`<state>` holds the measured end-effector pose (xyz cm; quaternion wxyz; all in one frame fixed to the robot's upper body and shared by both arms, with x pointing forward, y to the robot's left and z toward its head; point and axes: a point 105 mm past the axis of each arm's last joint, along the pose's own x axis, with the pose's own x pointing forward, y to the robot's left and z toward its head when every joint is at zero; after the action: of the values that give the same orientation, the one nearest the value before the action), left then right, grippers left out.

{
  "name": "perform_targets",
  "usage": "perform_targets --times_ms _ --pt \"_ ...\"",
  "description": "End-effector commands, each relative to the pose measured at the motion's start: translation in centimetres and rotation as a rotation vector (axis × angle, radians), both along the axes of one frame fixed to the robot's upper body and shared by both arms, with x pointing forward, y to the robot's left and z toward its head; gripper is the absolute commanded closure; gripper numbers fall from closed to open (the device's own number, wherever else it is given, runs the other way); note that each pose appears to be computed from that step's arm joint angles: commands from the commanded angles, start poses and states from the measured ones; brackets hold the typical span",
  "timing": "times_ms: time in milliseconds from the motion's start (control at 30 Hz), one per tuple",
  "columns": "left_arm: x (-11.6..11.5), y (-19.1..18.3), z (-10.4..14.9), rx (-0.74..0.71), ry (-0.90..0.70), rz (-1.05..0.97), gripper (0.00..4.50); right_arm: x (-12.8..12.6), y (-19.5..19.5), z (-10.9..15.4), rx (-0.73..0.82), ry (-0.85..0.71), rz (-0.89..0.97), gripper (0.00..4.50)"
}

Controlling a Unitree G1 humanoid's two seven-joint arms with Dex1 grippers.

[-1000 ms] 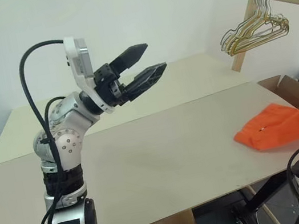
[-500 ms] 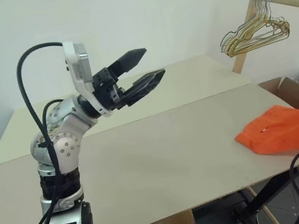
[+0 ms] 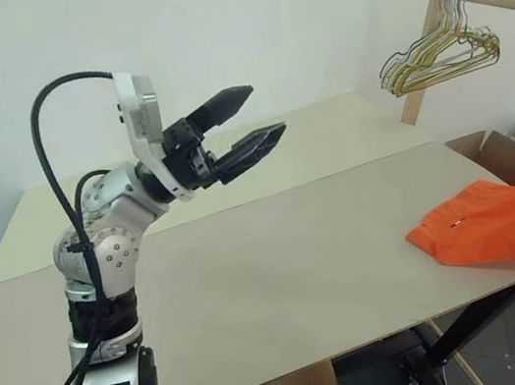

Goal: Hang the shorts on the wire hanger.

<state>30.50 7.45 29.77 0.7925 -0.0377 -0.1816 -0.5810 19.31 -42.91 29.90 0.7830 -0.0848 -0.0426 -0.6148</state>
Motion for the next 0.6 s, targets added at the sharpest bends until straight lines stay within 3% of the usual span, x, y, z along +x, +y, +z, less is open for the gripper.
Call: perform_targets --times_ms 33,100,167,333,467,600 --pt "0.9 1.0 -0.1 0.034 -0.017 0.111 0.00 0.2 6.3 7.6 -0.540 -0.139 0.049 0.03" --pt "1.1 1.9 -0.8 0.035 0.004 0.156 0.00 2.2 9.4 8.4 -0.678 -0.150 0.173 0.03" --pt "1.1 2.9 -1.3 0.023 -0.001 0.214 0.00 5.0 11.5 7.7 -0.691 -0.144 0.345 0.03" --pt "-0.3 5.6 -4.1 0.169 -0.066 0.398 0.00 13.2 19.8 2.9 -0.454 -0.132 1.116 0.03" --pt "-2.0 7.0 -5.3 0.251 -0.071 0.474 0.00 15.0 24.6 -1.0 -0.381 0.002 1.517 0.03" --pt "-3.4 8.2 -6.5 0.356 -0.051 0.501 0.00 14.9 26.8 -4.3 -0.332 0.155 1.809 0.03"
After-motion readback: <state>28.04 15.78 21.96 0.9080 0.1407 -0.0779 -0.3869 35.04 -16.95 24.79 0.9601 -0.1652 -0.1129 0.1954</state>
